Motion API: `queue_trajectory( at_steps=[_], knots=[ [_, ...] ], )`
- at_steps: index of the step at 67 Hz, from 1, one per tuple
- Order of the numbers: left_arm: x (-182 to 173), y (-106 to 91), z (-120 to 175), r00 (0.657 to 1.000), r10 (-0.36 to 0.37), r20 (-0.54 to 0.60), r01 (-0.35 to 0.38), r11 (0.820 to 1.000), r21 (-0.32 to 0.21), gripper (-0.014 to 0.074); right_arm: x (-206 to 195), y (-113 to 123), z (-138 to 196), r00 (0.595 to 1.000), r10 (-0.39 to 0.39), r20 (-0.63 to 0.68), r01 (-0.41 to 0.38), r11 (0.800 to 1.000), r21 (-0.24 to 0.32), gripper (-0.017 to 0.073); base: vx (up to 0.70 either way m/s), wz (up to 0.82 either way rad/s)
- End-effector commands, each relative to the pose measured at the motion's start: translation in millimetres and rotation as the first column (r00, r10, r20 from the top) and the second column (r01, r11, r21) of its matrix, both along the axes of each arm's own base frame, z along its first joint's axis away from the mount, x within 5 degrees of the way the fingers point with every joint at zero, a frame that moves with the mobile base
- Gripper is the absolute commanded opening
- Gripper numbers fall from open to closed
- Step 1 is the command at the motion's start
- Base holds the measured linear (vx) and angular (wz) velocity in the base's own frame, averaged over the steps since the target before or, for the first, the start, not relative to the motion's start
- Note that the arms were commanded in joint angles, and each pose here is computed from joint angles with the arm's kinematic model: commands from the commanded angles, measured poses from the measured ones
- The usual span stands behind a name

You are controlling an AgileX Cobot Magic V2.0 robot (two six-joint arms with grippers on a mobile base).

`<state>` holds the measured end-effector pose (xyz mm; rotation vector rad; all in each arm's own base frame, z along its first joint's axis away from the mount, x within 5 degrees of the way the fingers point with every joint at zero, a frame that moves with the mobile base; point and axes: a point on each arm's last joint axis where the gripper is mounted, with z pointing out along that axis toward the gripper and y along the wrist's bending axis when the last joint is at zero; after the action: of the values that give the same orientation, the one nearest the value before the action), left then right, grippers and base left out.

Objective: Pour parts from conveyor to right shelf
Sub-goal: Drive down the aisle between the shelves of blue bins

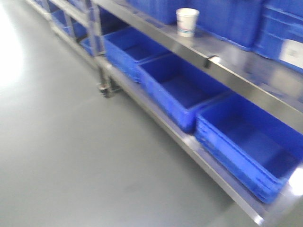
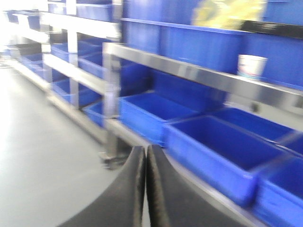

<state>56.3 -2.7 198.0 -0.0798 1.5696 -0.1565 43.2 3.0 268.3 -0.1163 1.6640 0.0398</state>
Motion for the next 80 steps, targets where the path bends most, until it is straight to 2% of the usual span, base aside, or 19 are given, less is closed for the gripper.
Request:
queue_trajectory(
  at_steps=[1,42,80],
  knots=[
    [0.0,-0.5,0.0,0.998,-0.008,0.062,0.009,1.0,-0.016,-0.0006,0.1,0.4,15.0,0.996,0.006,0.091,-0.006,1.0,0.001,-0.0004,0.18,0.92],
    [0.0,-0.5,0.0,0.998,-0.008,0.062,0.009,1.0,-0.016,-0.0006,0.1,0.4,15.0,0.996,0.006,0.091,-0.006,1.0,0.001,-0.0004,0.13,0.78],
    [0.0,-0.5,0.0,0.998,-0.008,0.062,0.009,1.0,-0.016,-0.0006,0.1,0.4,15.0,0.996,0.006,0.091,-0.006,1.0,0.001,-0.0004,0.19,0.21]
  ],
)
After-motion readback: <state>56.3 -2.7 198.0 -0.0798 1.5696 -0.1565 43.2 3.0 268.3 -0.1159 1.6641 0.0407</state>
